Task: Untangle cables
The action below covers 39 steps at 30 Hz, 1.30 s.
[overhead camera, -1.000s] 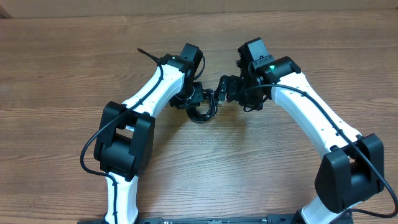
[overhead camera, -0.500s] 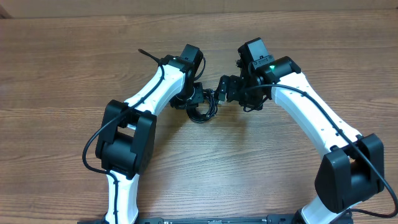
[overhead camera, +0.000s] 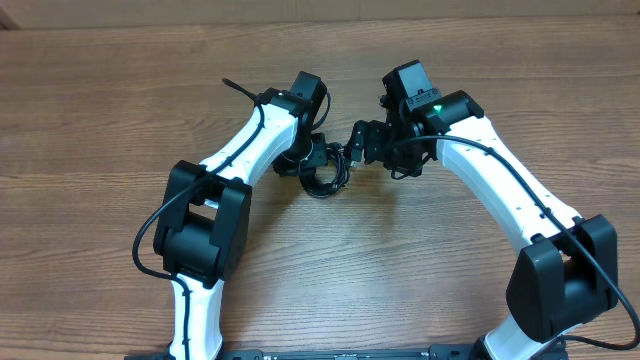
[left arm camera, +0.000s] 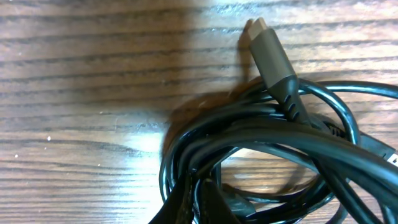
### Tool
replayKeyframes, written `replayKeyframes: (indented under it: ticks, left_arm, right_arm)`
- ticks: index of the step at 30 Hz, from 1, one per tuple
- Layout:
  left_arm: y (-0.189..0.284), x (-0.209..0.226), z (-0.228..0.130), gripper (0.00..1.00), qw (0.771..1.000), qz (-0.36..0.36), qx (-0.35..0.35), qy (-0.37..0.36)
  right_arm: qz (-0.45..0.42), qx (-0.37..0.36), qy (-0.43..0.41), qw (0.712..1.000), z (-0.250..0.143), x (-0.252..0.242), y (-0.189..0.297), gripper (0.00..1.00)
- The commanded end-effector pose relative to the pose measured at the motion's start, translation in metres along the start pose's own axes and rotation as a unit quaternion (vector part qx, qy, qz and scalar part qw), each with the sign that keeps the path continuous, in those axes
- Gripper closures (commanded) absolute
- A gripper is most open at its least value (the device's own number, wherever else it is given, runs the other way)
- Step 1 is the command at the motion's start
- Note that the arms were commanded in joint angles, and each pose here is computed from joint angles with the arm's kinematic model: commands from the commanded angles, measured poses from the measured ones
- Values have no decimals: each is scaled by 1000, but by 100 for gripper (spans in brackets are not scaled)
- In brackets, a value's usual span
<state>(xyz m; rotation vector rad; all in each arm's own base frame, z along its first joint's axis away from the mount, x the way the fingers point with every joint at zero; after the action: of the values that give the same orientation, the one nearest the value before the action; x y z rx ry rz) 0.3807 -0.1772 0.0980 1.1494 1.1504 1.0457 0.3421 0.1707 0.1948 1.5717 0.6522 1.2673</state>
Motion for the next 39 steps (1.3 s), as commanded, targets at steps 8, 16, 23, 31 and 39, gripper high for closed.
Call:
replayKeyframes:
  ticks: [8, 16, 23, 31, 39]
  left_arm:
    - [54, -9, 6, 96, 999, -5, -32, -10]
    - [108, -13, 0, 96, 995, -23, -94, -18]
    - [137, -14, -6, 96, 991, -34, -131, -22]
    - [137, -18, -5, 96, 990, -49, -131, -25]
    - [141, -33, -8, 96, 980, -165, -104, -36]
  right_arm:
    - [5, -11, 4, 1000, 2, 5, 3, 10]
    - [2, -9, 3, 1000, 1, 2, -1, 10]
    - [6, -11, 4, 1000, 1, -1, -9, 6]
    - [7, -9, 4, 1000, 1, -2, -11, 6]
    - [12, -12, 6, 1000, 2, 0, -11, 6]
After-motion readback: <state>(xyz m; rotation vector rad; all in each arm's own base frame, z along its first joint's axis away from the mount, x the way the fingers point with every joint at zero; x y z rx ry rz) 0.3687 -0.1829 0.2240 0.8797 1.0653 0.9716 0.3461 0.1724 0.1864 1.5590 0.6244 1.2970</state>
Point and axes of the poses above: each gripper's point midway between its finger pads, its own y axis back along the fingers, its own x axis along the line the jaws close on, z = x × y, the point moved 8 cm from there along y, back along the fingers, and after that the axes turned 13 degrees about -y, right-handed, at the moved point
